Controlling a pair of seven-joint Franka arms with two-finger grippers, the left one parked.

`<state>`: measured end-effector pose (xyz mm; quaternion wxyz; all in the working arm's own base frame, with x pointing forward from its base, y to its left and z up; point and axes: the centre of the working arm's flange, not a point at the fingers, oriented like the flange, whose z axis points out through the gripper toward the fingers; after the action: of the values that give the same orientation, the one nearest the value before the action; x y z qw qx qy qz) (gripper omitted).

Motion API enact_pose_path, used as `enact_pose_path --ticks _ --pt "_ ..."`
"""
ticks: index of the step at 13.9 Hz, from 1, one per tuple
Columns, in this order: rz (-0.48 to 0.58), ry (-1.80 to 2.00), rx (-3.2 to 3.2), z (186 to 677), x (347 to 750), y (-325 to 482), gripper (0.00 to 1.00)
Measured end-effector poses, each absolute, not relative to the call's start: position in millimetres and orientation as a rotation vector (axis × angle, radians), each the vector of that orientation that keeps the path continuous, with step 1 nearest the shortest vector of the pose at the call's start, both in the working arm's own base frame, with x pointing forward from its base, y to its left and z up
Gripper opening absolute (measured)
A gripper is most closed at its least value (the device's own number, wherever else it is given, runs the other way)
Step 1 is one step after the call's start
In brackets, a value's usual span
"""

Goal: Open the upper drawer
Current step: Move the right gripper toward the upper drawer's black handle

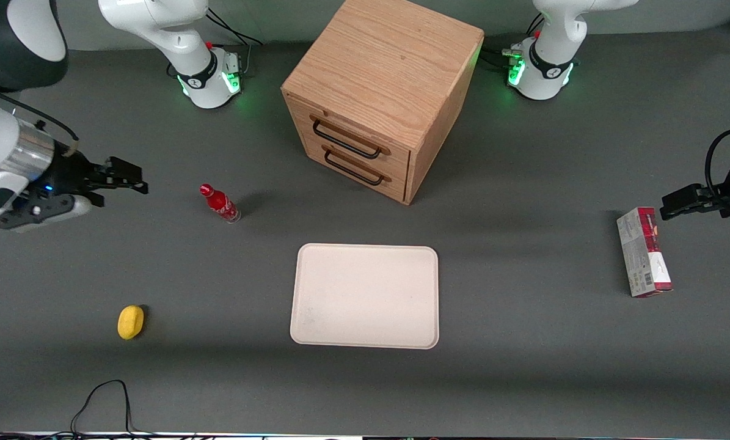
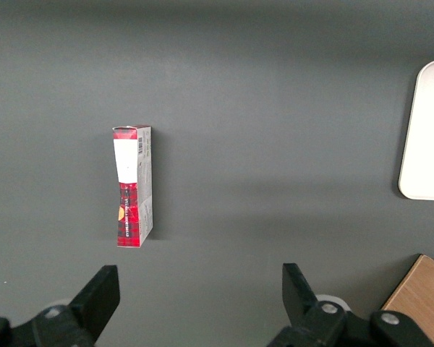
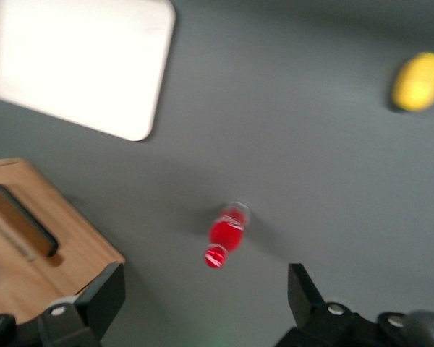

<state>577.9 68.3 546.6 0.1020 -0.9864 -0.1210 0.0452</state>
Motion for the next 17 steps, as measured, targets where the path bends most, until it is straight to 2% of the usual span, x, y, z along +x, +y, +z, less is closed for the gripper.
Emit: enact_pose_path --ticks 3,5,14,17 --pt "0.181 -0.540 -2.848 521.7 593.0 127.3 1.00" --pt "0.216 -0.674 -2.823 510.6 586.8 185.5 1.00" --pt "0.448 -1.178 -2.651 458.2 516.9 344.9 1.00" --pt "0.528 -1.251 -2.613 448.6 496.4 369.2 1.00"
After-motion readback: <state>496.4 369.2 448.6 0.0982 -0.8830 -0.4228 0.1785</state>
